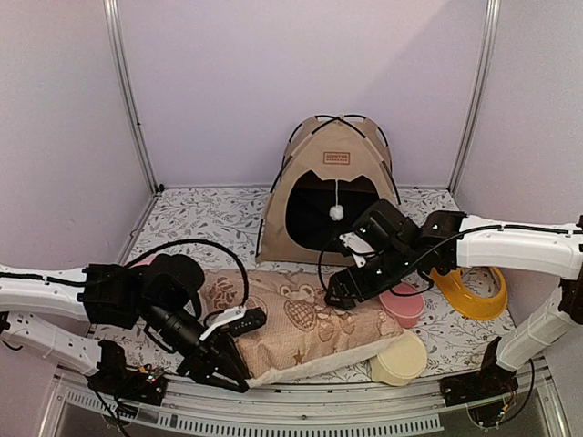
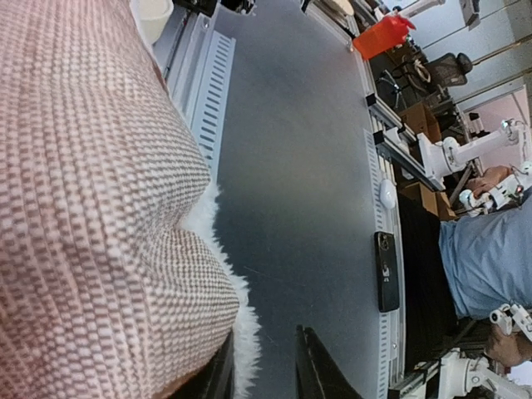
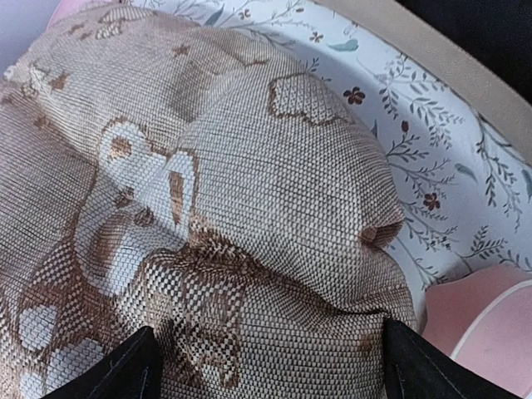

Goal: Set up the pet tent

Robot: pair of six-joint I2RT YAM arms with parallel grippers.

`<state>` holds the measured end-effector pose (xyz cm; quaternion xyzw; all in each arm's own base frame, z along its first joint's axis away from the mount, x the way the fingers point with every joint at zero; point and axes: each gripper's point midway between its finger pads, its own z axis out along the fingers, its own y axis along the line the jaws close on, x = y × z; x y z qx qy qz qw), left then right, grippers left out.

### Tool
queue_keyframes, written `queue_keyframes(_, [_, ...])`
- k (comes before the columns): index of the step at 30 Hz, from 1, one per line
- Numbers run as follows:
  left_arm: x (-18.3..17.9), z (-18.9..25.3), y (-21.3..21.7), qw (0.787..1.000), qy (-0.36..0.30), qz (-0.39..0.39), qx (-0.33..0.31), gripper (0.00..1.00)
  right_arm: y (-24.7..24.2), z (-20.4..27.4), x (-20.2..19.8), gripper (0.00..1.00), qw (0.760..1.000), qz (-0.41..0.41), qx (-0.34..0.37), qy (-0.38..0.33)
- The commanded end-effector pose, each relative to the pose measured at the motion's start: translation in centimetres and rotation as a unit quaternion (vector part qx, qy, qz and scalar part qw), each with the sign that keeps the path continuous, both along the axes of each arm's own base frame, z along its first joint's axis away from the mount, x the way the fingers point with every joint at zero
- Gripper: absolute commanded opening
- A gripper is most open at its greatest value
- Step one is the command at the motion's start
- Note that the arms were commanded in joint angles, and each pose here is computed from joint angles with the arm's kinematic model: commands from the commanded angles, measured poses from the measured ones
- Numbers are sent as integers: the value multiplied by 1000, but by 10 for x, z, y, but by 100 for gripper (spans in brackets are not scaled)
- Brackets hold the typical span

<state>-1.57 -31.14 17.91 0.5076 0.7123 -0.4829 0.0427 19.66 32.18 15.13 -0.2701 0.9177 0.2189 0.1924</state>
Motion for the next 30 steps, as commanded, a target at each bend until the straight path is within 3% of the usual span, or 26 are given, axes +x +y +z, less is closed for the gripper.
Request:
queue_keyframes(1, [19,13,1,997,-42,62,-17,35,8,-25,-16,91,999,4,-3,39])
queue_keyframes(6, [46,11,11,987,-81,136,4,56,20,-37,-22,89,998,6,10,60])
queue_keyframes(10, [56,30,18,981,-84,175,-25,70,22,-49,-21,89,998,1,-5,62])
queue_keyframes(16, [47,64,26,979,-52,170,-97,85,11,-65,-9,94,997,-35,-42,46])
queue_keyframes(20, [36,74,33,980,-28,150,-129,90,11,-62,-2,98,998,-52,-27,34])
queue_keyframes(27, [42,97,51,969,-30,183,-163,92,18,-58,7,99,997,-70,10,35])
queue_keyframes(30, [66,99,65,952,-53,261,-151,92,20,-53,9,98,996,-78,28,33])
